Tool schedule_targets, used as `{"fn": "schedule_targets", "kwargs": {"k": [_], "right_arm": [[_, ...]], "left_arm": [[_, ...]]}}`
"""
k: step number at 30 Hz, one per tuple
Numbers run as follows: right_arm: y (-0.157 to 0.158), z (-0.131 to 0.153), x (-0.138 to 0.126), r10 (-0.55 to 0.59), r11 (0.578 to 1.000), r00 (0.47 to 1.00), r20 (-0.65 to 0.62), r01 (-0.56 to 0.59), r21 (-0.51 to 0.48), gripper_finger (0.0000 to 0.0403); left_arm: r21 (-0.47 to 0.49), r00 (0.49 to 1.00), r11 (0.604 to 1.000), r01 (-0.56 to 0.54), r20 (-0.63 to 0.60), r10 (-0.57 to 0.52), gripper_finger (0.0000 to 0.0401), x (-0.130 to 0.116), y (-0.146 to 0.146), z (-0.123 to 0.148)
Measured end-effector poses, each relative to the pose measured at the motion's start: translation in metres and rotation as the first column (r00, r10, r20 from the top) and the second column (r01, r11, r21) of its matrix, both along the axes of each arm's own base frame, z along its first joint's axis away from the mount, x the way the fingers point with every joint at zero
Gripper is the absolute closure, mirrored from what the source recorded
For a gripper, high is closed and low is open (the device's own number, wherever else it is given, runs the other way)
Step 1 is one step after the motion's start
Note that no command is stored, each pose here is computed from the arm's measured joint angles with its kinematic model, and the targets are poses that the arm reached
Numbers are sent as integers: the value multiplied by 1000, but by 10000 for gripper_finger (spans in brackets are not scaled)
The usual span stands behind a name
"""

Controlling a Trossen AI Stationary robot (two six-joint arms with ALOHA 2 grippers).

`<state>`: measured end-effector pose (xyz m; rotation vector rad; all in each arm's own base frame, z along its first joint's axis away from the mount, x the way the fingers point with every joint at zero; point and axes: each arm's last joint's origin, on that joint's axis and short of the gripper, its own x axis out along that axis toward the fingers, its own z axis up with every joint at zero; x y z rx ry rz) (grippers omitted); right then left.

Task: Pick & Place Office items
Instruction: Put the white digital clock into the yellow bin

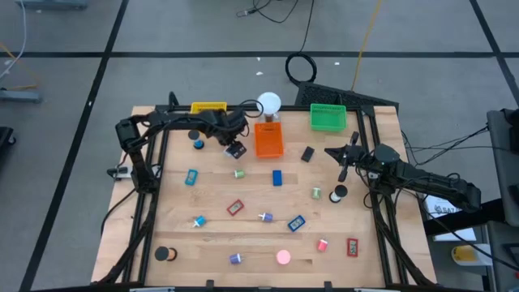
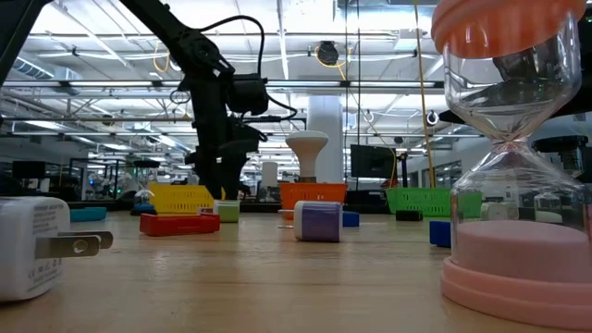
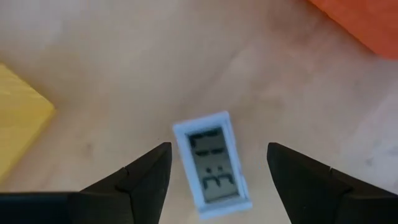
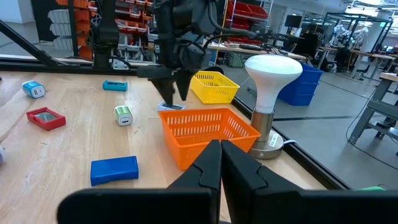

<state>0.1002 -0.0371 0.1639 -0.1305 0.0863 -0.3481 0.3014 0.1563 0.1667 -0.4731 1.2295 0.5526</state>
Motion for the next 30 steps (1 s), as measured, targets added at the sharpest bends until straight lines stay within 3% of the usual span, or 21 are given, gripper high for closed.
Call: {"fn": "schedule_targets", "kwargs": {"k": [17,22,30], "right_arm": [[0,0,0,0,1000,1000,0,0,0,403],[0,0,0,0,1000,1000,1,0,0,403],[0,0,0,0,1000,1000,0,0,0,403]], "left_arm": [[-3,999,999,-42,-15,42,136,-9,-4,-18],[-18,1000,999,-29,0,29,175,-8,-5,-19],[34,999,999,28,-28,-27,236,-9,-4,-19]]}}
